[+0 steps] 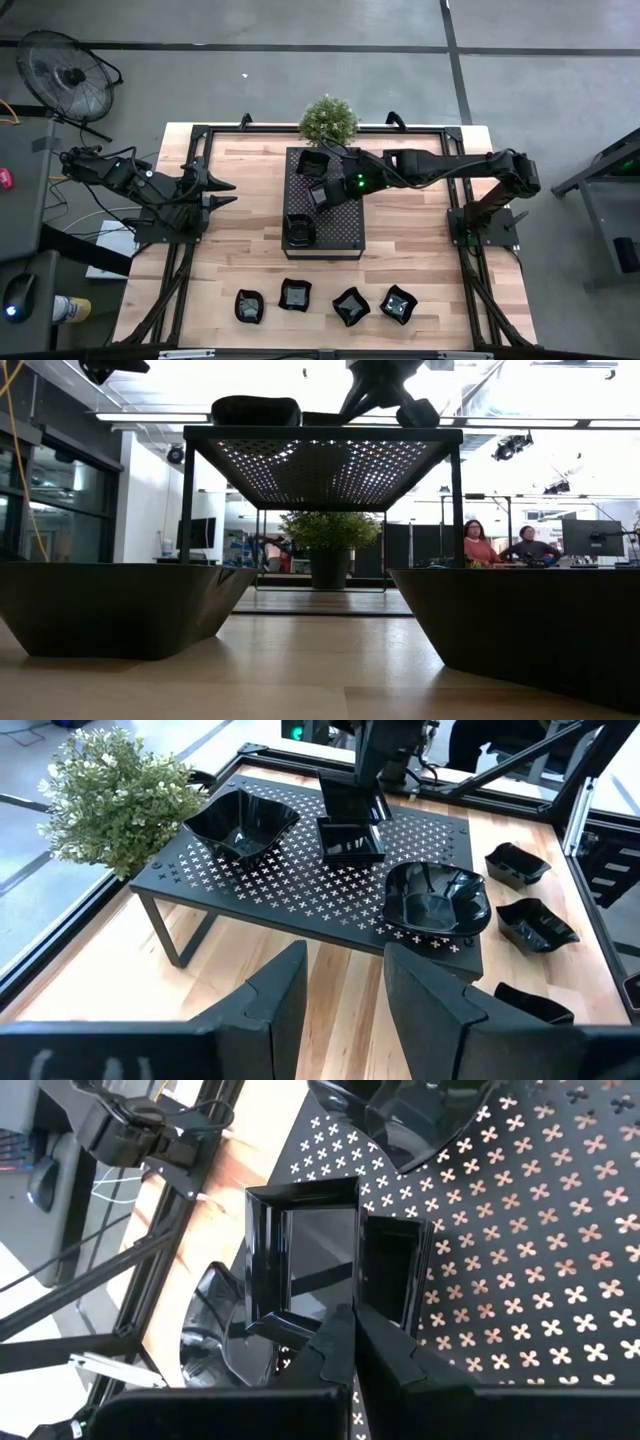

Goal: Pick & Place Mini shaped plates
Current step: Stack the square plate on top of the square plates on the shelf

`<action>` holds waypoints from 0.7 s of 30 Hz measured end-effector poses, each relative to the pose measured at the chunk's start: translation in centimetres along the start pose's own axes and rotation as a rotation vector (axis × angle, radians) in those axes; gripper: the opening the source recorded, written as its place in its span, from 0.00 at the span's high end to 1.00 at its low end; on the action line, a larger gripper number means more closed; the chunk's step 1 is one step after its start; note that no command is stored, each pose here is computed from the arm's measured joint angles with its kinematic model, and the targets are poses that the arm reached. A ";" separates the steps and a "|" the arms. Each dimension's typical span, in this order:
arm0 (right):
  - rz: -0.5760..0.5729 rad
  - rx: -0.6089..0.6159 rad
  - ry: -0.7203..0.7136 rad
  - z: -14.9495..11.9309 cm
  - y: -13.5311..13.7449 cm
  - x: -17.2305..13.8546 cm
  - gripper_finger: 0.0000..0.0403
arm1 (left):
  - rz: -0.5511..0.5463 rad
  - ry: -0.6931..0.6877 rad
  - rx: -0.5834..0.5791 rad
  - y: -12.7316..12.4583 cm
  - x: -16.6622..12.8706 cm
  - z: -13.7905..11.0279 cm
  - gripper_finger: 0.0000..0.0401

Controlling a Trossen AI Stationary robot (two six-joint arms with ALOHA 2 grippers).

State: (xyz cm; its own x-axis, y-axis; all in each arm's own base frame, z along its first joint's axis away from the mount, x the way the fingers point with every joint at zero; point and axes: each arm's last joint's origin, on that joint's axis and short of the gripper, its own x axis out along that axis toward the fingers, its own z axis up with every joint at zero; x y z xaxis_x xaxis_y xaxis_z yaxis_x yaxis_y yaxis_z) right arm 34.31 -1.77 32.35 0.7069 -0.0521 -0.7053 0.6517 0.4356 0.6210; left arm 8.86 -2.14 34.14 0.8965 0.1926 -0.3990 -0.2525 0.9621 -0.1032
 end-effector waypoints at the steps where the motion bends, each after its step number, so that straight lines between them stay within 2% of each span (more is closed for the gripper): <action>1: -0.002 0.008 0.000 0.0 0.0 0.0 1.00 | 0.001 0.002 0.001 0.0 0.0 0.0 0.67; 21: -0.010 0.034 0.006 -0.1 -0.1 0.0 1.00 | 0.003 0.006 0.004 0.0 0.0 -0.1 0.67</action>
State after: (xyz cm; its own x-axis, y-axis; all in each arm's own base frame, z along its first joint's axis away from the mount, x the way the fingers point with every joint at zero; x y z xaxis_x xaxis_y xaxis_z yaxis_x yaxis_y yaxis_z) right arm 34.20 -1.76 32.29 0.6986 -0.0509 -0.7137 0.6679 0.4042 0.6249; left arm 8.83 -2.12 34.07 0.8936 0.1945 -0.4045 -0.2539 0.9622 -0.0983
